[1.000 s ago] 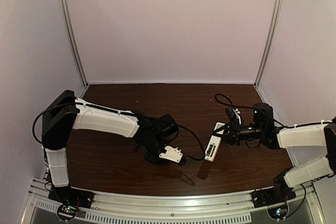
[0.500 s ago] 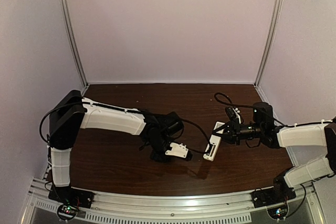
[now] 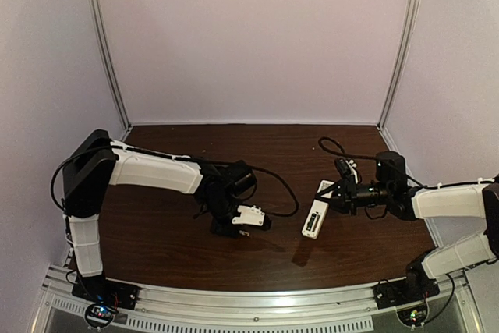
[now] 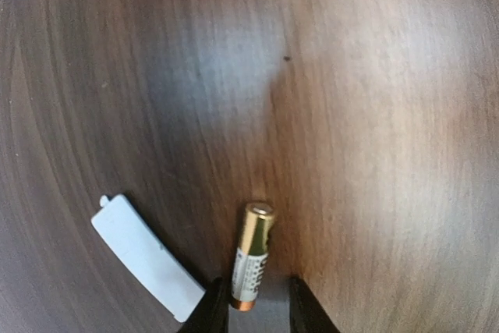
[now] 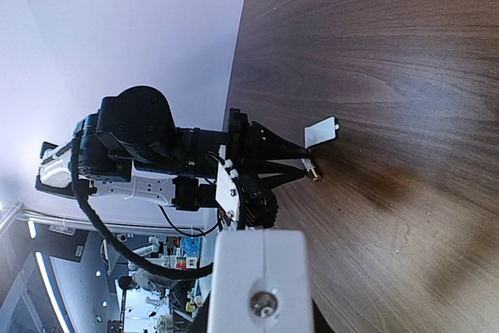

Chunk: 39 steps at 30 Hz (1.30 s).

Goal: Load the batteries into the remote control
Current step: Pick up the battery from the center of the board.

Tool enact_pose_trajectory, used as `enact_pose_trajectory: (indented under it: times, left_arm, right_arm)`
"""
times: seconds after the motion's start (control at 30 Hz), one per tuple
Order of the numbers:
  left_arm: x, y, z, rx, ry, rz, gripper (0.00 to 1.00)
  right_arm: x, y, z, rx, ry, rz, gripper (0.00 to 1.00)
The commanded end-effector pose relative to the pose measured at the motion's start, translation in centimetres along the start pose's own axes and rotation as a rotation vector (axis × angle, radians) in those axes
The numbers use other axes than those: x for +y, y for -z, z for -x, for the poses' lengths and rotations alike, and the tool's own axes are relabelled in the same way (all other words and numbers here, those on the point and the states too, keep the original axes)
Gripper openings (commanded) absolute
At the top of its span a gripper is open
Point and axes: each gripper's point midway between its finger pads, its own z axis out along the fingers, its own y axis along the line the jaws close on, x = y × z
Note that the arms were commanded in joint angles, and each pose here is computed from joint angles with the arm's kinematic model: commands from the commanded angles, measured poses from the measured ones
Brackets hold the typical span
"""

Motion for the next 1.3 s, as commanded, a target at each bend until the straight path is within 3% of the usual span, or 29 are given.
enact_pose_trajectory:
  times: [0.0,0.3,0.53,0.67,0.83,1.03,1.27]
  left_arm:
    - [-1.5,0.3,-0.9,0.008,0.015,-0.044,0.28]
    - [-1.2,-0.3,0.1,-0.014,0.031,-0.063,0.14]
    - [-1.1,0.2,1.9,-0.072,0.115,-0.084,0.12]
    - [-1.0,1.4,3.2,-0.114,0.184,-0.098,0.00]
    - [-1.4,4.4,4.5,-0.156,0.369,-0.145,0.00]
    - [-2.8,11.3,7.1,-0.314,0.538,-0.204,0.00]
    - [-3.0,17.0,8.6,-0.383,0.761,-0.253,0.00]
  right_arm:
    - [1.6,0.1,0.9,-0.031,0.058,0.032,0.00]
    - [1.3,0.1,0.9,-0.042,0.045,0.023,0.00]
    - [1.3,0.0,1.2,-0.065,0.038,0.034,0.00]
    - [1.6,0.0,1.4,-0.082,0.032,0.050,0.00]
    - [2.0,-0.3,1.6,-0.106,0.030,0.086,0.00]
    - [3.2,-1.5,1.9,-0.121,0.037,0.120,0.00]
    - [4.6,-3.5,1.5,-0.127,0.026,0.194,0.00]
